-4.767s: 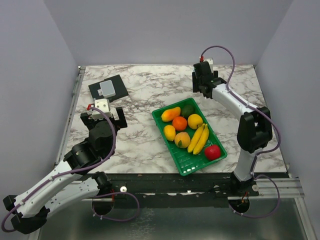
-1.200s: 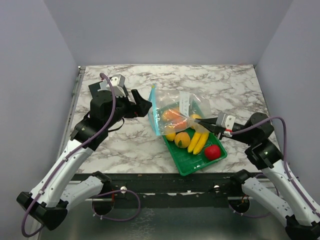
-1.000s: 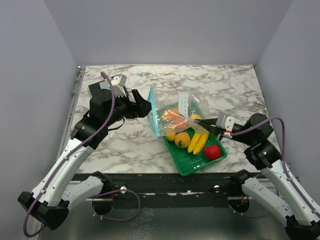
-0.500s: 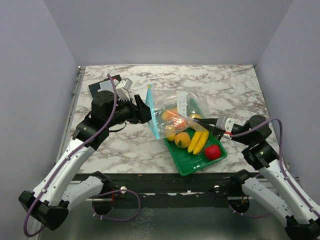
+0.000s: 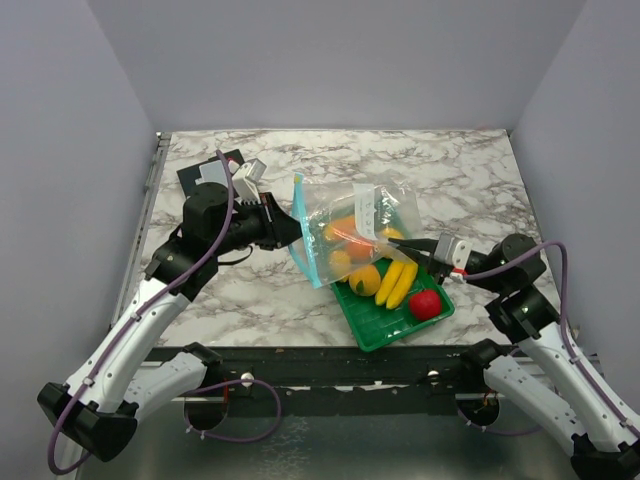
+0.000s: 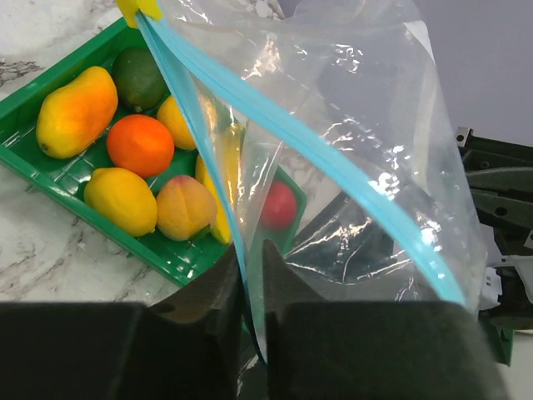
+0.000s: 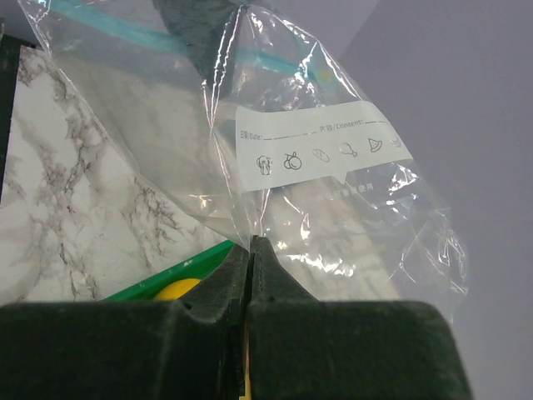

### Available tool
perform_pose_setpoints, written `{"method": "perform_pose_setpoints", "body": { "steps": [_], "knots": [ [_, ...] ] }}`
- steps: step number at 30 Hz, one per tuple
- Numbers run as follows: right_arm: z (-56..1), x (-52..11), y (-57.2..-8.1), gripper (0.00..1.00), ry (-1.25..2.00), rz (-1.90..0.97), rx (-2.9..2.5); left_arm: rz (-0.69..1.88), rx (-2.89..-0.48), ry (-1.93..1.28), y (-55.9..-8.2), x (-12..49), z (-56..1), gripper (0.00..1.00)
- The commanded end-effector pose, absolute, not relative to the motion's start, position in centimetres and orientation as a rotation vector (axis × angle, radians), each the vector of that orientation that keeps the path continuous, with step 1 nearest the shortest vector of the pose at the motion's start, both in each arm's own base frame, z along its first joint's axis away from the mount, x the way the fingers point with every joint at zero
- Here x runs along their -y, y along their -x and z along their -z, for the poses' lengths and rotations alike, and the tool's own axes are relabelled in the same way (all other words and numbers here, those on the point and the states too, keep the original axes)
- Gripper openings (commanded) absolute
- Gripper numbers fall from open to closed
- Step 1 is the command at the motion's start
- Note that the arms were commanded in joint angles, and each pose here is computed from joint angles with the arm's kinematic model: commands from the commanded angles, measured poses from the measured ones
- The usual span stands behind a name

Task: Place the food in the zip-top bag and seal the zipper
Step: Open the zipper of the food storage bag.

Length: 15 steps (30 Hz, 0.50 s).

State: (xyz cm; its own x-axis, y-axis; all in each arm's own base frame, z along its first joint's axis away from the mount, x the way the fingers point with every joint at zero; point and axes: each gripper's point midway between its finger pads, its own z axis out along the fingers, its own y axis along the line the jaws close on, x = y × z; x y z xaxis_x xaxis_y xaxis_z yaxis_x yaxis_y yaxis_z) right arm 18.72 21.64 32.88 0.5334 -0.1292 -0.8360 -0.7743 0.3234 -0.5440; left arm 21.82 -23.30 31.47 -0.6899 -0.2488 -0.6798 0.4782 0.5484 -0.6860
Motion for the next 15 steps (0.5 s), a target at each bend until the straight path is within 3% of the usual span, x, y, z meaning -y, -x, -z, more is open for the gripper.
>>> {"method": "perform_pose_setpoints", "body": {
  "steps": [1, 4, 11, 15],
  "knots": [
    [-32.8, -21.7, -19.2, 0.01, 1.169, -0.513, -0.957, 1.191, -1.982, -0.179, -21.7, 22.9, -32.2, 0.03],
    [-33.0, -21.7, -19.8, 0.07, 1.143, -0.516, -0.994, 1.133, -1.979, -0.161, -22.2, 22.3, -32.1, 0.00],
    [-32.4, -22.3, -20.6, 0.34, 1.097, -0.600, -1.101, 0.884, -1.975, -0.109, -23.8, 19.3, -32.2, 0.00],
    [-32.0, -22.8, -21.4, 0.42, 1.067, -0.661, -1.192, 0.776, -1.964, -0.097, -24.4, 17.8, -32.6, 0.00]
  ]
}}
